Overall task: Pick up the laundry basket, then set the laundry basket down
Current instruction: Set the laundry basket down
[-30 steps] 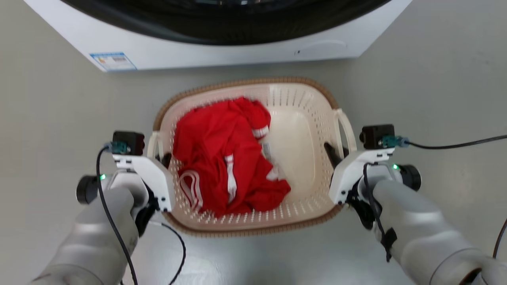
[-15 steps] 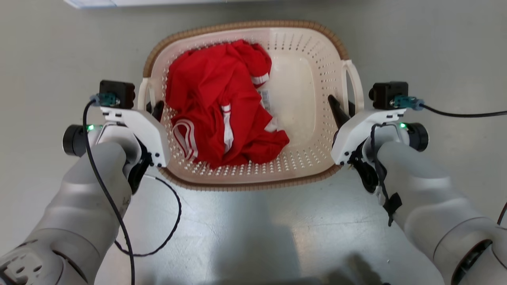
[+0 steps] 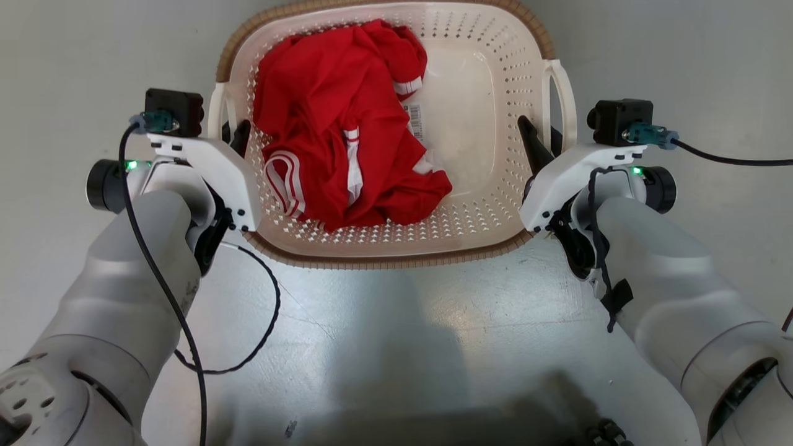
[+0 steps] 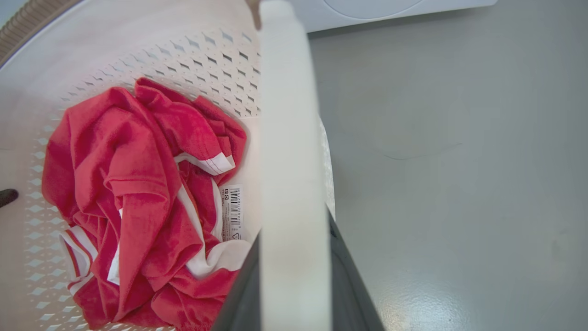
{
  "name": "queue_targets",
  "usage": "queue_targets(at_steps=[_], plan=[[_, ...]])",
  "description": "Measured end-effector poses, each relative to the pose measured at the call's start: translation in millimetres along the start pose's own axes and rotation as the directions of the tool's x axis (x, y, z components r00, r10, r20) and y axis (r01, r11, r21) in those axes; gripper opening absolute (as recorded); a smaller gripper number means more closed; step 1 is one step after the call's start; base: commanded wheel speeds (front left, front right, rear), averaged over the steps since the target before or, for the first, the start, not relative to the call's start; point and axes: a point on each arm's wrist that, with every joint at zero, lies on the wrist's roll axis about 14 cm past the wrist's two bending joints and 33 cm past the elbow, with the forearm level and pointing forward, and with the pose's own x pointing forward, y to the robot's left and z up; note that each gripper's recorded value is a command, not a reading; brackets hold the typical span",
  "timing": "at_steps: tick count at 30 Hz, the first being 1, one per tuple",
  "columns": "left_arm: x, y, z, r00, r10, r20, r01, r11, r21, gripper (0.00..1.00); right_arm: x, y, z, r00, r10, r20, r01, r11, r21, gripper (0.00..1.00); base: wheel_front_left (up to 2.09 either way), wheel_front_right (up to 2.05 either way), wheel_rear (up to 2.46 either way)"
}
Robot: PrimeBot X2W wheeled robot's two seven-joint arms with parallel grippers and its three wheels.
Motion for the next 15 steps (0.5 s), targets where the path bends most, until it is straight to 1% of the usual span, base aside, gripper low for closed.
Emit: queue_targets(at_steps=[15], plan=[[17.4, -1.8, -9.1, 1.000, -0.013, -0.018, 0.013, 1.000, 0.015, 0.00, 7.4, -11.2, -8.4, 1.000, -0.023, -0.011, 0.023, 0.999, 0.040, 0.00, 0.00, 0.00, 0.00]])
